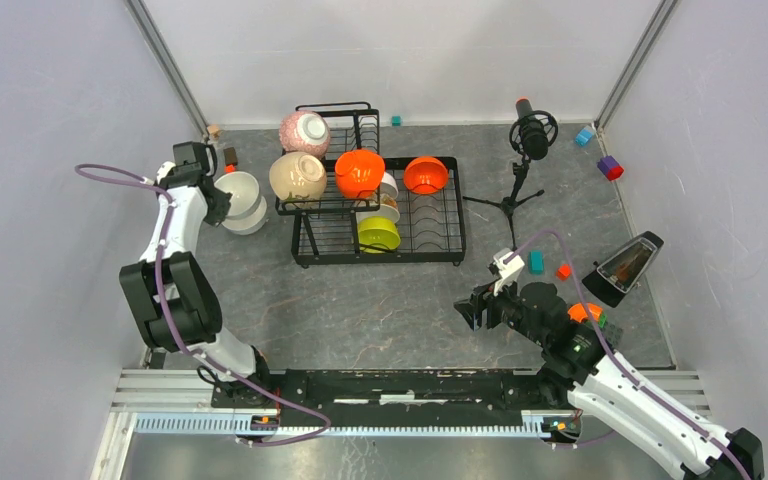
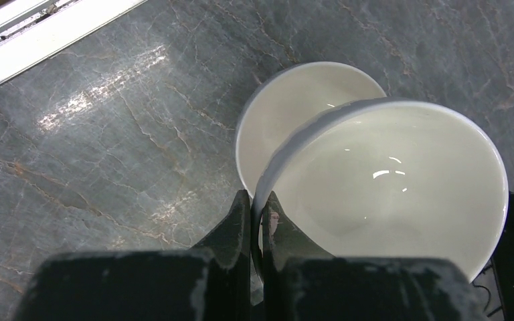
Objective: Unload the bowls from the dish rack
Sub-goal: Place the bowl with the bowl.
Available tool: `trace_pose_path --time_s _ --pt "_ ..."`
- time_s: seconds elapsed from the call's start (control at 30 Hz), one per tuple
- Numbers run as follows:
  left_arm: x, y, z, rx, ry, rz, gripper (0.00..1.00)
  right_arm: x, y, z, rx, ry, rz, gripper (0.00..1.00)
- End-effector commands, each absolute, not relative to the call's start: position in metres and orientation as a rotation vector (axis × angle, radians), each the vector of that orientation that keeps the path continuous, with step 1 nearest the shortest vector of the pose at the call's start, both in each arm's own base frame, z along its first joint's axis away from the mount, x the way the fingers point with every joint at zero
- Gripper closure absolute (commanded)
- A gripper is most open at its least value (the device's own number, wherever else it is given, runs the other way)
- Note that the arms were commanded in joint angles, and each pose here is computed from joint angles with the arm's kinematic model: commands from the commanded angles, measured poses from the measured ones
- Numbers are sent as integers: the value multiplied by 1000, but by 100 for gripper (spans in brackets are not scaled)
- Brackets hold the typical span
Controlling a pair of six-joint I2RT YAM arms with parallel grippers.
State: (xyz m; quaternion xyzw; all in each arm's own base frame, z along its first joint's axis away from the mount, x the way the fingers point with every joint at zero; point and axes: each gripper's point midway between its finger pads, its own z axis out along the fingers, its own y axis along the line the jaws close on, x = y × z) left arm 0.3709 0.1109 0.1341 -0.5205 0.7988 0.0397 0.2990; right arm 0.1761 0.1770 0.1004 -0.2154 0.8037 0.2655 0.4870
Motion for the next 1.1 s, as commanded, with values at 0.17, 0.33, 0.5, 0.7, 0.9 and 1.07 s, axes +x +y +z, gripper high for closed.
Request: trace_pose_path --time_s 0.17,0.33,0.5,0.7,0.9,1.07 --pt "390 125 135 -1381 2081 136 98 177 182 110 -535 1900 674 33" --pt "392 127 129 -1383 2085 152 98 177 182 108 -533 1903 675 33" --pt "393 132 121 -1383 2096 184 98 176 182 108 -538 1905 675 33" --pt "396 133 115 -1385 2097 189 98 176 182 108 -536 1902 679 33" --pt "401 133 113 -1377 2102 184 98 176 183 109 -539 1899 680 33" --pt "400 136 109 -1374 2114 212 98 176 183 111 -545 1894 679 33"
